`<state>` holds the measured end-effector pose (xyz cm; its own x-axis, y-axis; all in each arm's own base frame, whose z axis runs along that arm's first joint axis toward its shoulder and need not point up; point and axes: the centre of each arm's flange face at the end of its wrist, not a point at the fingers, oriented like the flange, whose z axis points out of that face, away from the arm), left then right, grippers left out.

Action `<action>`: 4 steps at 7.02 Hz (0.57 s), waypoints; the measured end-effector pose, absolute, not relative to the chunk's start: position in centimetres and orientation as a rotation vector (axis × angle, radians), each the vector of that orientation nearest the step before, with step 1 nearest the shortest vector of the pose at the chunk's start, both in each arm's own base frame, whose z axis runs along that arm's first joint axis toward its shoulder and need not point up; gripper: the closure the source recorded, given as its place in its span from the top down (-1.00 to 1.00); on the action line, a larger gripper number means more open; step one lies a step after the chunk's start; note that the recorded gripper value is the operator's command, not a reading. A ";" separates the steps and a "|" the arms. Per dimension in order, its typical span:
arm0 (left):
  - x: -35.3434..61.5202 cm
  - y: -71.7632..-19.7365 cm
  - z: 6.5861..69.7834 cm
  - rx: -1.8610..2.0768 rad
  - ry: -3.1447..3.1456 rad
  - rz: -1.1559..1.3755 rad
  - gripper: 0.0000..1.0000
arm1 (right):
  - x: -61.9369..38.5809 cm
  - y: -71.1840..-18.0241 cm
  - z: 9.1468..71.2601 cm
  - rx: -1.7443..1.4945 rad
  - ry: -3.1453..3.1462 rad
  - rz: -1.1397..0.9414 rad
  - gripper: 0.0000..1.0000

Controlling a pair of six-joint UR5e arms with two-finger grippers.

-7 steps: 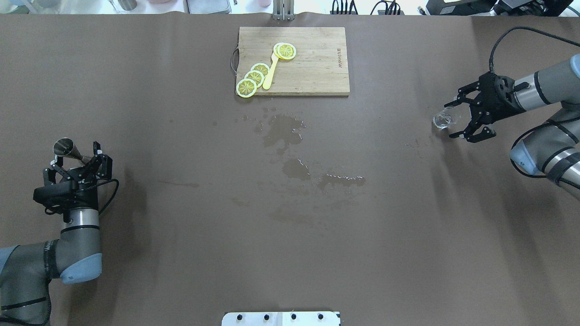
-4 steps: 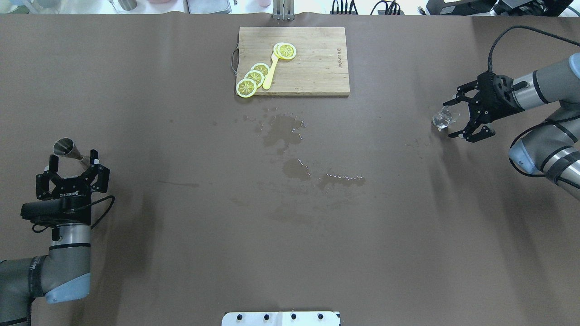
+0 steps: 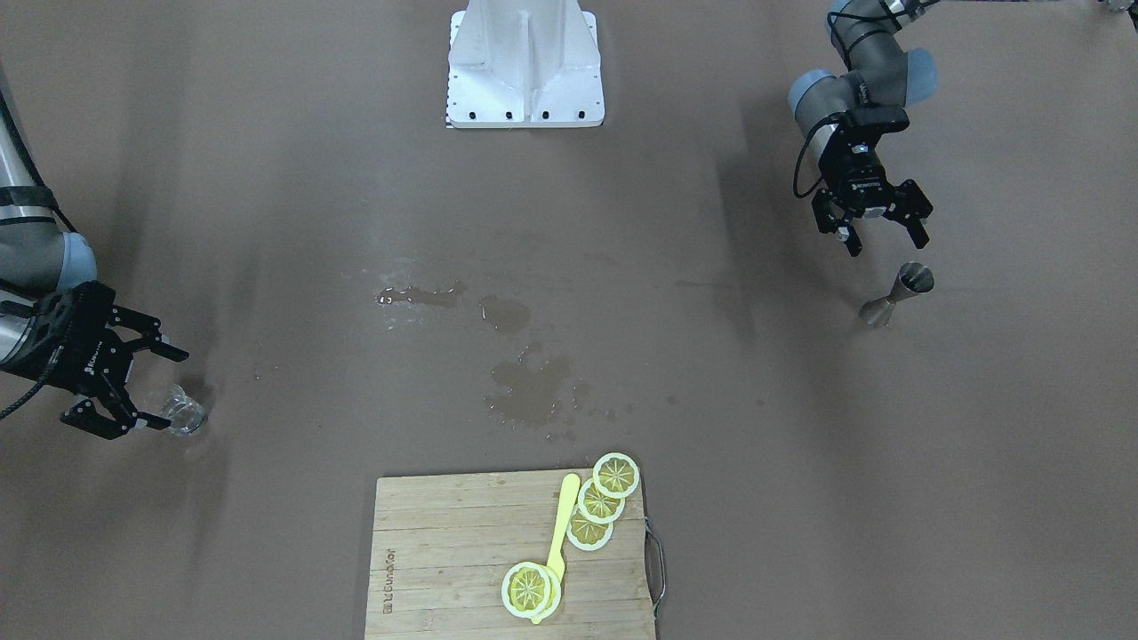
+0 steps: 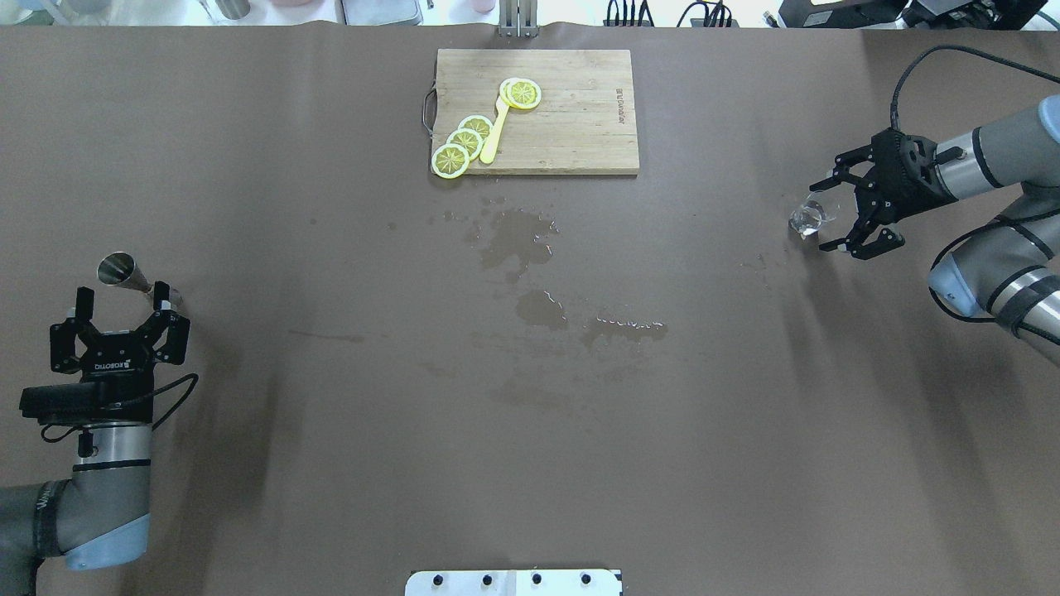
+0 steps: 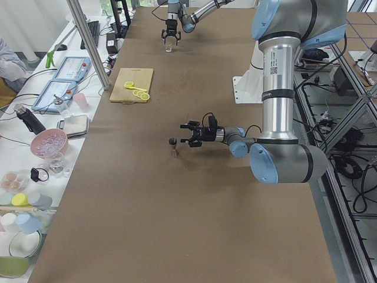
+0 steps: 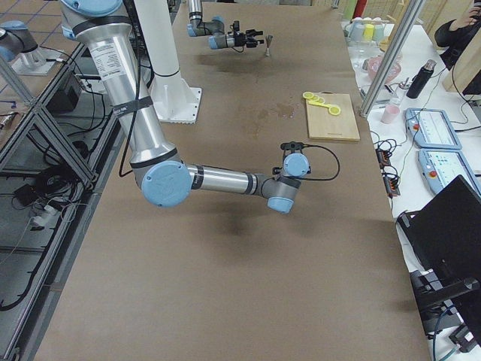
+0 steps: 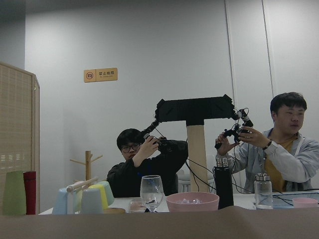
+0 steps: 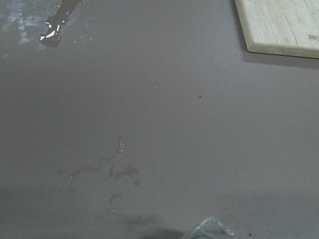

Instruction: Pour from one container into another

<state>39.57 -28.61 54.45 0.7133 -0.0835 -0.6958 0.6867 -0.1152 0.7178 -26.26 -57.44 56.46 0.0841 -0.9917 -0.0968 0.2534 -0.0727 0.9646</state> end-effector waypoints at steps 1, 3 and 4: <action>40.0 -27.8 51.8 1.561 0.516 -0.682 0.98 | -26.1 -57.6 56.6 1.126 -0.898 -1.300 0.99; 42.6 -26.5 44.6 1.522 0.491 -0.602 0.98 | -25.0 -58.8 56.2 1.143 -0.857 -1.271 0.99; 44.5 -26.6 40.0 1.459 0.469 -0.551 0.98 | -24.1 -59.4 55.9 1.152 -0.841 -1.255 0.99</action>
<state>44.51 -26.62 40.05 0.7914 -0.0646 -0.6079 0.6104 0.0297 0.7915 -24.06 -59.44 55.90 0.1635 -0.9803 -0.1105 0.2700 -0.0632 0.9608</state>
